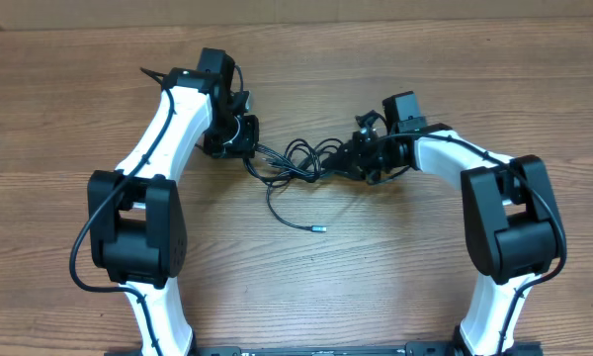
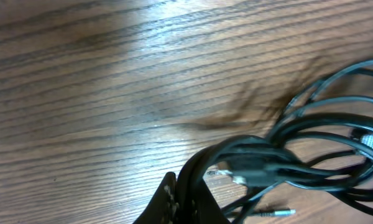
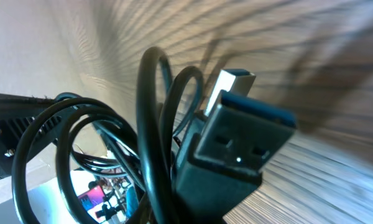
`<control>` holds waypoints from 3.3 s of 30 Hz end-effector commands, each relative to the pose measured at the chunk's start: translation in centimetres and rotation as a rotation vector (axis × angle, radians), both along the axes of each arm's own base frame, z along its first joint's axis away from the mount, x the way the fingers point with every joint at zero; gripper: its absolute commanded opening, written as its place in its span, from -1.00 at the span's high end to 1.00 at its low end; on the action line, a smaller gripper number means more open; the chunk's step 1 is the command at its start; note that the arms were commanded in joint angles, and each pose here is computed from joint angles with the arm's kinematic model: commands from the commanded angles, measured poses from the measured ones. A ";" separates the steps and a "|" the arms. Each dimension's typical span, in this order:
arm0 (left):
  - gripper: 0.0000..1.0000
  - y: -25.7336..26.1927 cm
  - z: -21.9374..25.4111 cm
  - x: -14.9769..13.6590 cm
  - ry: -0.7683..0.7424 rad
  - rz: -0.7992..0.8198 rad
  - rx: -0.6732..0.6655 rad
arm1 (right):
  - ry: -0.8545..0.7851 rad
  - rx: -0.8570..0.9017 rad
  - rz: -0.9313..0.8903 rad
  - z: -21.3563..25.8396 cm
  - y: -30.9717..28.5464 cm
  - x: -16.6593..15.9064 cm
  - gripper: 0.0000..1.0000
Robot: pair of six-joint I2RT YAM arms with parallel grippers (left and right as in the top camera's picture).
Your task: Untangle cables
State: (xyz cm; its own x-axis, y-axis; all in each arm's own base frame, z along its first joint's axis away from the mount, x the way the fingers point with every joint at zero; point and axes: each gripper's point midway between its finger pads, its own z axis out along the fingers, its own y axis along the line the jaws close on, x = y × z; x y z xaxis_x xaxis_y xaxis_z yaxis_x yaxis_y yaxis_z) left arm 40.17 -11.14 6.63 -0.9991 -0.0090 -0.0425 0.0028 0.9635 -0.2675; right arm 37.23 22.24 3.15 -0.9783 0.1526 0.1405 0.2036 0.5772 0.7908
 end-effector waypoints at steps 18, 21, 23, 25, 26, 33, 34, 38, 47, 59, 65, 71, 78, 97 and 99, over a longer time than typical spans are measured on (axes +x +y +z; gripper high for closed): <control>0.17 5.5 -2.2 1.8 -0.070 0.123 0.188 | 0.082 -0.239 -0.118 -3.7 -6.9 -0.1 0.93; -0.23 3.4 -1.1 1.6 -0.057 0.050 0.070 | 0.085 -0.240 -0.110 -3.7 -6.6 -0.3 0.93; -0.27 3.2 0.0 1.5 -0.048 0.046 0.057 | 0.088 -0.241 -0.113 -3.7 -6.6 -0.3 0.93; -0.28 2.4 1.5 1.5 -0.039 0.036 0.016 | 0.090 -0.240 -0.116 -3.7 -6.6 -0.3 0.93; -0.27 1.6 2.3 1.4 -0.036 0.022 -0.018 | 0.090 -0.240 -0.116 -3.7 -6.6 -0.2 0.93; -0.21 -3.5 5.2 0.5 -0.033 -0.088 -0.153 | 0.093 -0.240 -0.118 -3.7 -6.6 -0.2 0.92; -0.12 -4.3 5.1 0.1 -0.028 -0.107 -0.154 | 0.093 -0.240 -0.118 -3.7 -6.6 -0.2 0.93; 0.17 -7.8 5.3 -1.4 -0.019 -0.190 -0.174 | 0.092 -0.240 -0.118 -3.7 -6.6 -0.2 0.93; 0.37 -12.4 5.5 -3.3 0.013 -0.191 -0.190 | 0.092 -0.240 -0.118 -3.7 -6.6 -0.2 0.93; 0.08 -12.9 10.3 0.9 -0.105 0.120 -0.149 | 0.083 -0.238 -0.119 -3.7 -6.6 0.0 0.92; -0.26 -14.8 8.6 -0.6 -0.064 0.114 -0.145 | 0.085 -0.239 -0.119 -3.7 -6.6 -0.1 0.93; -0.26 -16.4 5.1 -3.1 0.017 0.140 -0.119 | 0.081 -0.238 -0.119 -3.7 -6.6 0.0 0.93; -0.27 -17.5 4.2 -3.2 0.020 0.188 -0.130 | 0.083 -0.238 -0.119 -3.7 -6.6 0.0 0.93; -0.53 -17.7 7.7 1.6 -0.177 0.283 -0.148 | 0.077 -0.237 -0.120 -3.7 -6.6 0.1 0.93; -0.57 -18.1 7.7 1.1 -0.167 0.270 -0.152 | 0.074 -0.237 -0.120 -3.7 -6.6 0.1 0.93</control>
